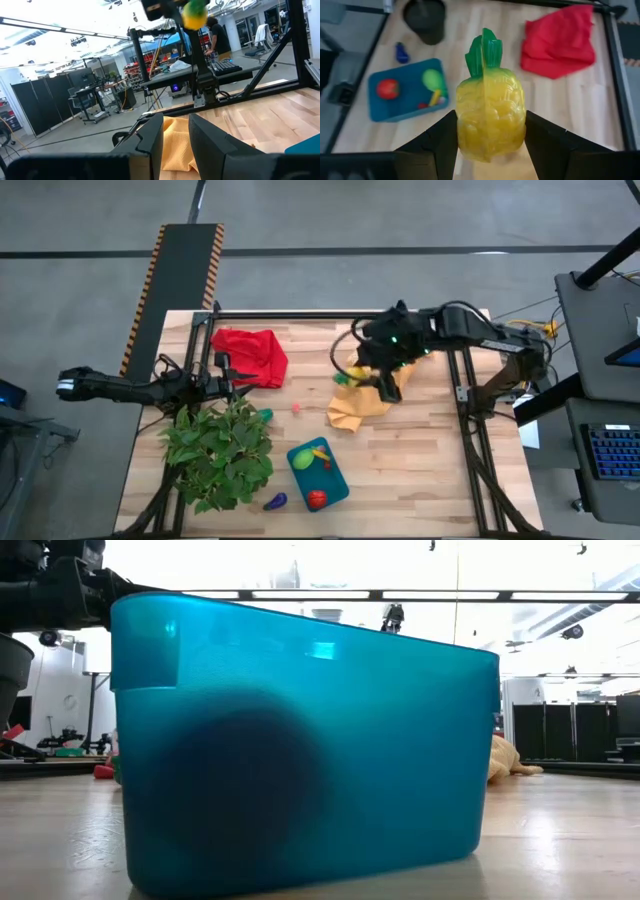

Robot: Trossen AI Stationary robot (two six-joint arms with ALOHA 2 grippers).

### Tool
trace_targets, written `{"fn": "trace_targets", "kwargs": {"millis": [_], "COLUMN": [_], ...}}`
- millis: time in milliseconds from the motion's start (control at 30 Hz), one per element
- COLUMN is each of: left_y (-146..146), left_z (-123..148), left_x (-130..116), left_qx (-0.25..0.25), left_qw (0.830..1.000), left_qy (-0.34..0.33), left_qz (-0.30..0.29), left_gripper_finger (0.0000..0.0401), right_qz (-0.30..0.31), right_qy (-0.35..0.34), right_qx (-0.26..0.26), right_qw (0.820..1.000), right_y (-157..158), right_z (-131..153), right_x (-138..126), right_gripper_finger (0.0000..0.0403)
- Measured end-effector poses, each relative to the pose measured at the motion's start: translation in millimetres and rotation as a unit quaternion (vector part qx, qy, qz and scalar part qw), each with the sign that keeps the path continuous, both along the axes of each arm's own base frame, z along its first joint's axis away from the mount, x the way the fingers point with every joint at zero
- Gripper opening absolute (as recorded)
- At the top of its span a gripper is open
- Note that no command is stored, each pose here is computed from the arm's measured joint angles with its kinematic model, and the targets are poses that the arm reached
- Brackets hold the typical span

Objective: Pick and placing Produce into tupperware
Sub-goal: Put the pineapple into the bin

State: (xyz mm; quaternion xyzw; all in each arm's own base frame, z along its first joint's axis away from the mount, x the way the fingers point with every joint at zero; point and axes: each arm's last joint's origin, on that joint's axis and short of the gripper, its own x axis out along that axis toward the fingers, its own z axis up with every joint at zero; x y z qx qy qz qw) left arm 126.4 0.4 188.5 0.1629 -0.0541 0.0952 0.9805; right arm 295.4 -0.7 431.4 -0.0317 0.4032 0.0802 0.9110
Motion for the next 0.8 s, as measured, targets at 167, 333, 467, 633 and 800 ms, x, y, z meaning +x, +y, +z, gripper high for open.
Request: {"fn": "trace_targets", "kwargs": {"millis": [167, 333, 467, 633, 800], "left_y": [0, 0, 0, 0, 0], "left_z": [0, 0, 0, 0, 0], "left_x": [0, 0, 0, 0, 0], "left_qx": [0.000, 0.000, 0.000, 0.000, 0.000], "left_qw": [1.000, 1.000, 1.000, 1.000, 1.000], "left_qy": [0.000, 0.000, 0.000, 0.000, 0.001], "left_qz": [0.000, 0.000, 0.000, 0.000, 0.000], "left_gripper_finger": [0.0078, 0.0078, 0.0078, 0.0078, 0.0078], "right_qz": [0.044, 0.078, 0.108, 0.119, 0.110], "right_qy": [-0.006, -0.011, -0.002, 0.006, 0.020], "right_qx": [0.004, 0.002, -0.015, -0.025, -0.018], "right_qw": [0.999, 0.997, 0.994, 0.993, 0.994], "right_y": [28, 45, 52, 53, 53], "right_z": [4, 6, -3, -28, -54], "right_x": [-7, -13, -14, -9, -8], "right_gripper_finger": [0.0194, 0.0194, 0.0194, 0.0194, 0.0194]}}
